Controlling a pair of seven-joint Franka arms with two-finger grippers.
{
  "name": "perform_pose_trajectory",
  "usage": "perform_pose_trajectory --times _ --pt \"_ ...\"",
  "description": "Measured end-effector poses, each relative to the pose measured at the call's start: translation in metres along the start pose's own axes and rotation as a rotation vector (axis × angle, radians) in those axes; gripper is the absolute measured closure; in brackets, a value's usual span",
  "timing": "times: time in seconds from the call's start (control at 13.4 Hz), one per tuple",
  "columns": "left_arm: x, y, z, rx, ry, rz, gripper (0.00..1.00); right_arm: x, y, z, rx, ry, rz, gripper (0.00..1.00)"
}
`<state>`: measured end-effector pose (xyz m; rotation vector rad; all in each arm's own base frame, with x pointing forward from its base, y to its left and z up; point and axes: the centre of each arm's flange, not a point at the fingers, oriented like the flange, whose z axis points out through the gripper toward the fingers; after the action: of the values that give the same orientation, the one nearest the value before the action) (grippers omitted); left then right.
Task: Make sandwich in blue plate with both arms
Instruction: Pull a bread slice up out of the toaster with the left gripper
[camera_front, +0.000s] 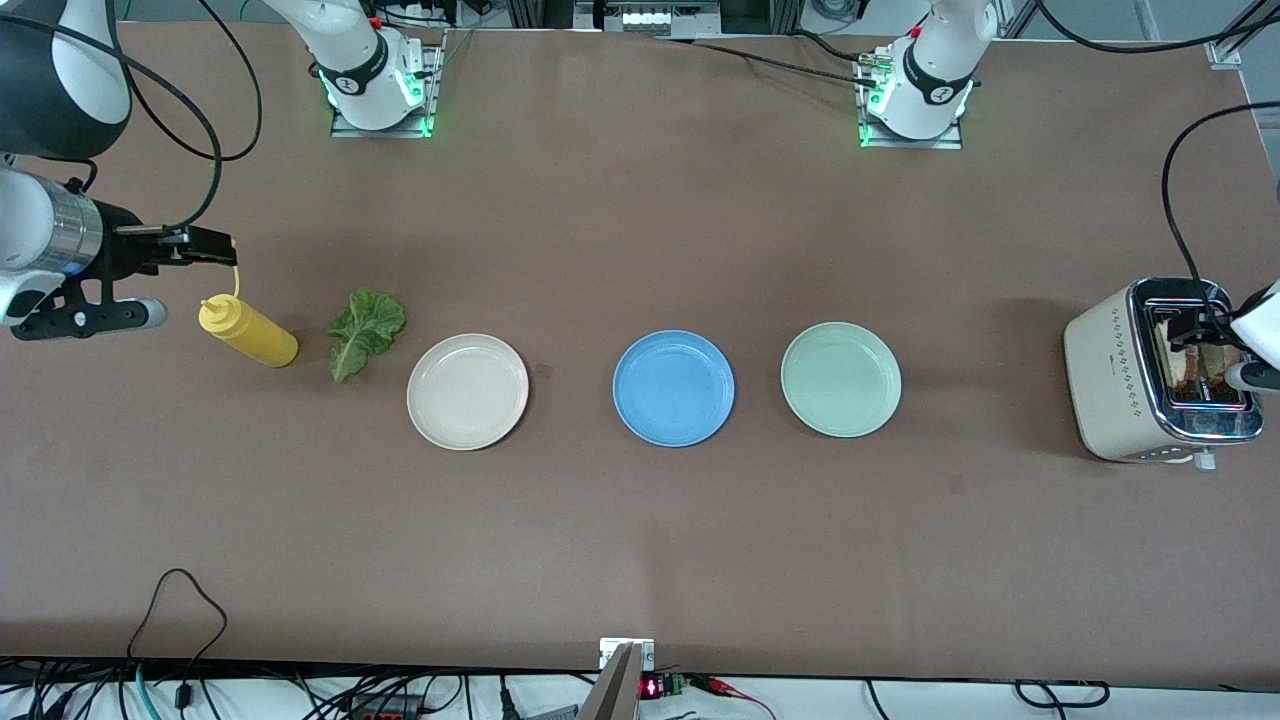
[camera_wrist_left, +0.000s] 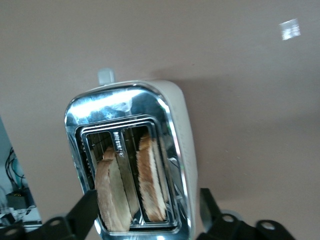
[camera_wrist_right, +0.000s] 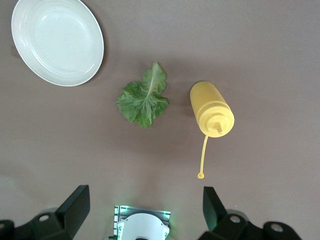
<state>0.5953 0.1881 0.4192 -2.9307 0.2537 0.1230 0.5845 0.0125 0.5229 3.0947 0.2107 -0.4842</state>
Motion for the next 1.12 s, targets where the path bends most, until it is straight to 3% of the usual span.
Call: perform_pose_trajectory --times 0.07,0.22,0.3,0.6,0.67,0.82,0.9,1.05,1.12 --pt "-0.006 -0.005 0.015 -0.009 -0.011 -0.011 0.14 -0.001 0.000 0.001 0.001 -0.008 0.000 0.00" --pt "-0.014 -0.009 0.031 -0.017 -0.021 -0.021 0.31 0.000 -0.001 0.005 0.000 -0.010 -0.002 0.00" --pt "-0.016 -0.010 0.034 -0.018 -0.020 -0.024 0.31 0.002 -0.002 0.006 -0.001 0.001 -0.003 0.00" --pt "-0.020 -0.009 0.044 -0.034 -0.032 -0.032 0.47 0.008 -0.003 0.041 -0.016 0.137 -0.006 0.00" --pt "-0.021 -0.008 0.046 -0.048 -0.033 -0.039 0.57 0.008 -0.003 0.060 -0.019 0.161 -0.007 0.00" --pt "-0.023 -0.008 0.049 -0.060 -0.034 -0.047 0.79 0.007 -0.004 0.088 -0.021 0.181 -0.009 0.00" --pt "-0.023 -0.009 0.049 -0.062 -0.033 -0.049 0.79 0.009 -0.004 0.096 -0.022 0.188 -0.009 0.00" --pt "-0.022 -0.008 0.045 -0.058 -0.023 -0.047 0.92 0.010 -0.003 0.103 -0.021 0.192 0.001 0.00" --pt "-0.021 -0.007 0.041 -0.055 -0.014 -0.045 0.92 0.010 -0.003 0.105 -0.019 0.190 0.020 0.00"
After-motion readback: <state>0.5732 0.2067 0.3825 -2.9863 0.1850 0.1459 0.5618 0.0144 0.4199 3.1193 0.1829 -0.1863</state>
